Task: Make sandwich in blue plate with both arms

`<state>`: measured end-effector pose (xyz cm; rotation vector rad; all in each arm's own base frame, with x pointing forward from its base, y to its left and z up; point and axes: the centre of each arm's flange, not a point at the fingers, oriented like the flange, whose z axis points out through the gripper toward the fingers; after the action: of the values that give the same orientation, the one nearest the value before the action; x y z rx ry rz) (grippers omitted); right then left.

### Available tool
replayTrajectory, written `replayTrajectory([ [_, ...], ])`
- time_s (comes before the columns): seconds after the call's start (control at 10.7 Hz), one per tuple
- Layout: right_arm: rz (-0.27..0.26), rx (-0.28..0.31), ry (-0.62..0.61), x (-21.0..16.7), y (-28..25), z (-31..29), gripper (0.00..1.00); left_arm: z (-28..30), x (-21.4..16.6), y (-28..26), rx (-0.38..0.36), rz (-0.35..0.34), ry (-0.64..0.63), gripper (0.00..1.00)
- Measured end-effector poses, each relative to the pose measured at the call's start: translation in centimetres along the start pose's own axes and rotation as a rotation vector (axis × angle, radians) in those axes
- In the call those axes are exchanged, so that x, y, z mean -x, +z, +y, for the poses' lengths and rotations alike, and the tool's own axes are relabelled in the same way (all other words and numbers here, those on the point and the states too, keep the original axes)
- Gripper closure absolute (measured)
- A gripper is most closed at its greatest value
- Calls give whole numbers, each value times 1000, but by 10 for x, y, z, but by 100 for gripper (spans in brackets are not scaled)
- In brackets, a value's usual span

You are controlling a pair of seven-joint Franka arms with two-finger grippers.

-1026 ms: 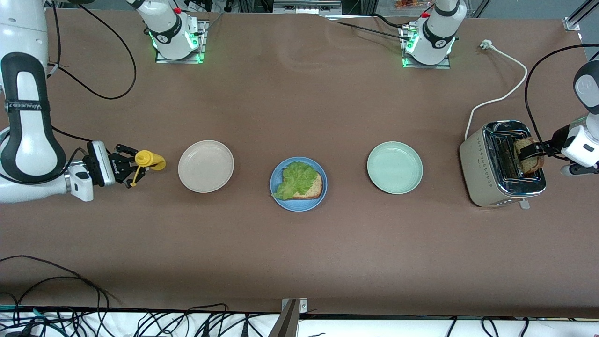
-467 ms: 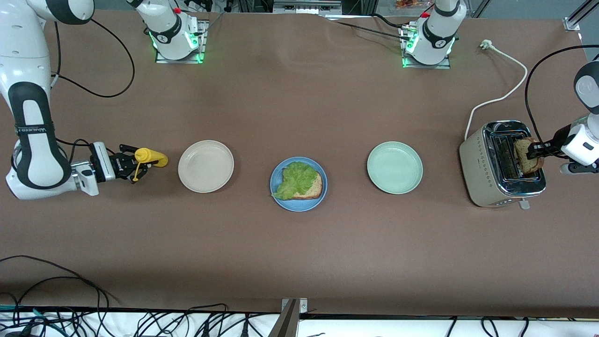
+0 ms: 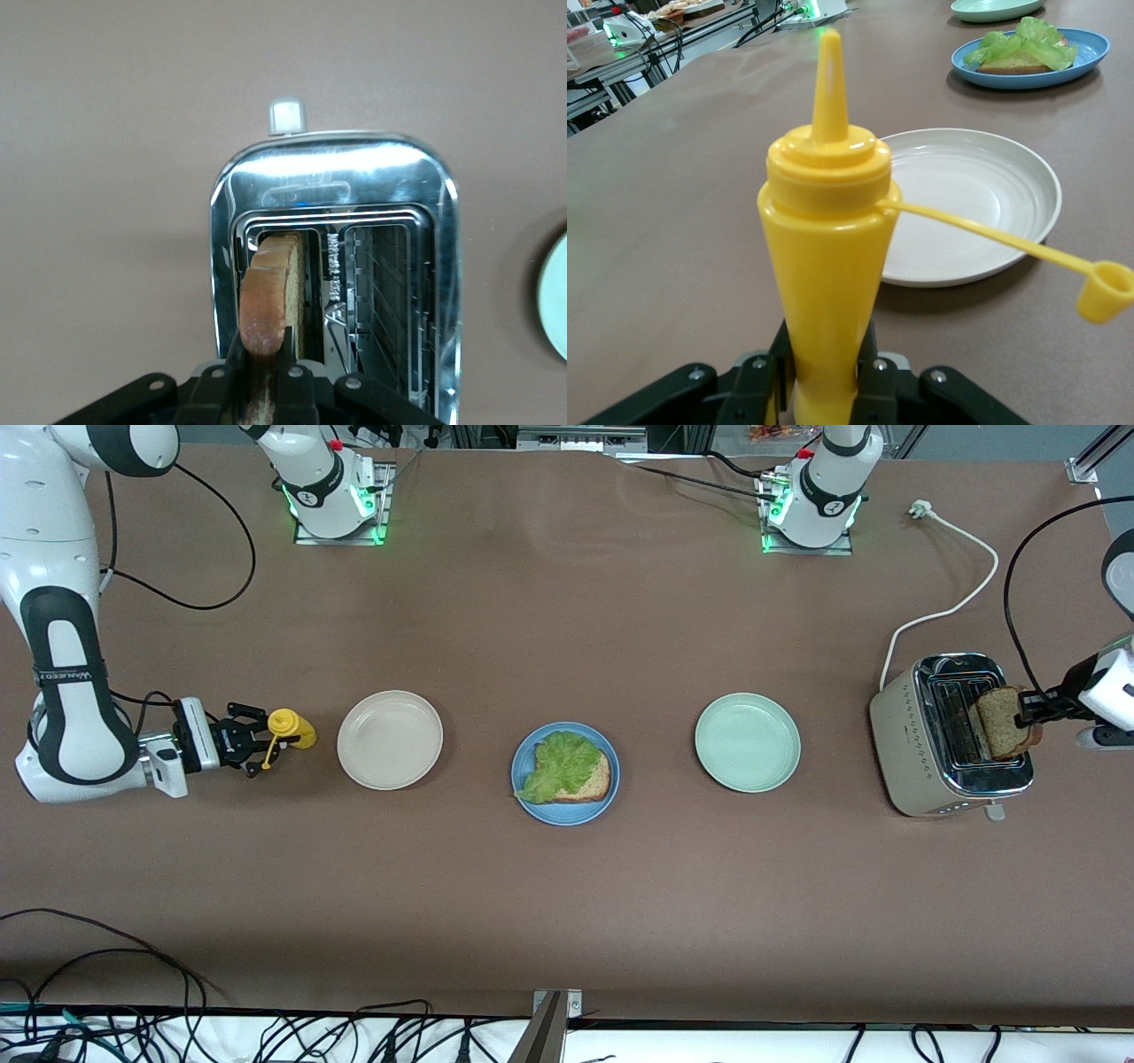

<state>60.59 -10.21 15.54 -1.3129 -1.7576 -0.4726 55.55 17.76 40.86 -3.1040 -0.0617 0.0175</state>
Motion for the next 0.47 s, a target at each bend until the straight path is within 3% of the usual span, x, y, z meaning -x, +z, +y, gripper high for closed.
replayTrajectory([
  [0.28, -14, 13, -15, 3, 0, 1, 69, 15, 7, -51, 14, 62, 33, 91],
  [0.37, -12, 12, -18, 6, 1, 1, 65, 27, 9, -68, 21, 69, 54, 91],
  [0.47, -9, 12, -18, 9, 2, 0, 52, 40, 9, -89, 25, 81, 79, 91],
])
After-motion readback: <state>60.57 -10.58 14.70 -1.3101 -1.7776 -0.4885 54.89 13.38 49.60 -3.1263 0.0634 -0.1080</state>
